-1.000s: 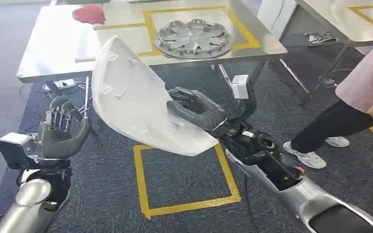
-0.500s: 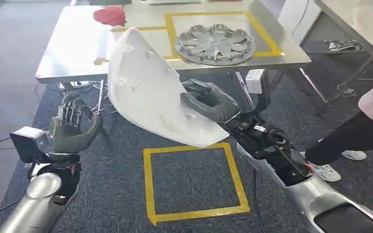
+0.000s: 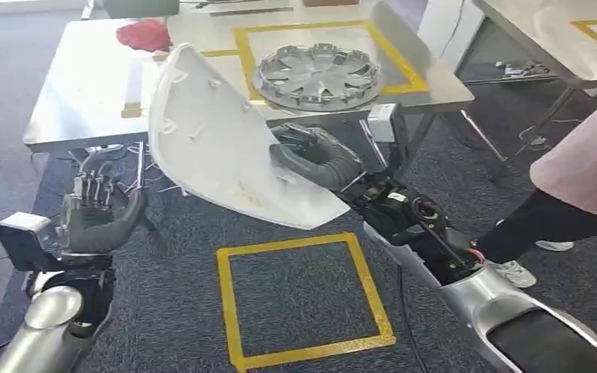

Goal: Take the parts from the cabinet and place them on the table.

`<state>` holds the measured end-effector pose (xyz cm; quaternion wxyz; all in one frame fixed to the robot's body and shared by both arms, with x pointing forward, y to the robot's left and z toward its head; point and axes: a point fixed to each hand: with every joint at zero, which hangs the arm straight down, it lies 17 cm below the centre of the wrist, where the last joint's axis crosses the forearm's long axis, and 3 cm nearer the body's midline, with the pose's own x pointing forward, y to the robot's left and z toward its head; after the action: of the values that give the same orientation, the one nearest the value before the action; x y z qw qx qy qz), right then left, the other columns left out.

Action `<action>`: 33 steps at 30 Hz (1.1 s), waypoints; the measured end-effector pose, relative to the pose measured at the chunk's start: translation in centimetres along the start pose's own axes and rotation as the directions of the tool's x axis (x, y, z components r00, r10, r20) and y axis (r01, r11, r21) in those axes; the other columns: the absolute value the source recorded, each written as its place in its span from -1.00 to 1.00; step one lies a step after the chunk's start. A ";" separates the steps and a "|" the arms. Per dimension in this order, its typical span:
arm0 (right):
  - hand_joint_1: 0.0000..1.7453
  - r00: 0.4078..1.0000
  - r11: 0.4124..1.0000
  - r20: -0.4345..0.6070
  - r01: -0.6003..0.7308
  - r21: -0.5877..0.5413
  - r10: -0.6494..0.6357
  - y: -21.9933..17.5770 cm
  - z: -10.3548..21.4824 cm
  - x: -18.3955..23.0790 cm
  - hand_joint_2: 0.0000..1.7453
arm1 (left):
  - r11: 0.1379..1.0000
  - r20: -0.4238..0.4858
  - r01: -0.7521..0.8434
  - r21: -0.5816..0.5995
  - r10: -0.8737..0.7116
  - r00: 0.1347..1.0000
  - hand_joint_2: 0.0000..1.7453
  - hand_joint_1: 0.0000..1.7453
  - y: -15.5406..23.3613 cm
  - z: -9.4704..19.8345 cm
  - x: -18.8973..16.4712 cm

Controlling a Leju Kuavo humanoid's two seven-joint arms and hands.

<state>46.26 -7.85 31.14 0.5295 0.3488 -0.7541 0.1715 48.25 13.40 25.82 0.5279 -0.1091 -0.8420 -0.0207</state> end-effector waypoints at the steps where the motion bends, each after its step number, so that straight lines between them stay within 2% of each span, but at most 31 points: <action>1: 1.00 1.000 1.000 -0.001 0.000 0.000 0.000 0.0 0.0 0.0 1.00 | 1.000 0.000 0.001 0.000 -0.001 1.000 1.00 -1.00 0.0 0.0 0.0; 26: 1.00 0.999 1.000 -0.039 -0.006 0.004 0.006 -0.4 0.0 -1.5 1.00 | 1.000 -0.004 0.010 -0.014 -0.010 1.000 1.00 -1.00 -0.1 -0.4 0.1; 33: 1.00 0.998 0.998 -0.016 -0.059 0.006 0.059 -1.2 -1.1 -0.4 1.00 | 1.000 0.006 0.007 -0.023 -0.006 1.000 1.00 -1.00 -0.4 -0.8 0.5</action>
<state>47.95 -7.89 31.11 0.5293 0.3264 -0.7592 0.1919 48.62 13.00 26.65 0.5239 -0.1126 -0.8437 -0.0320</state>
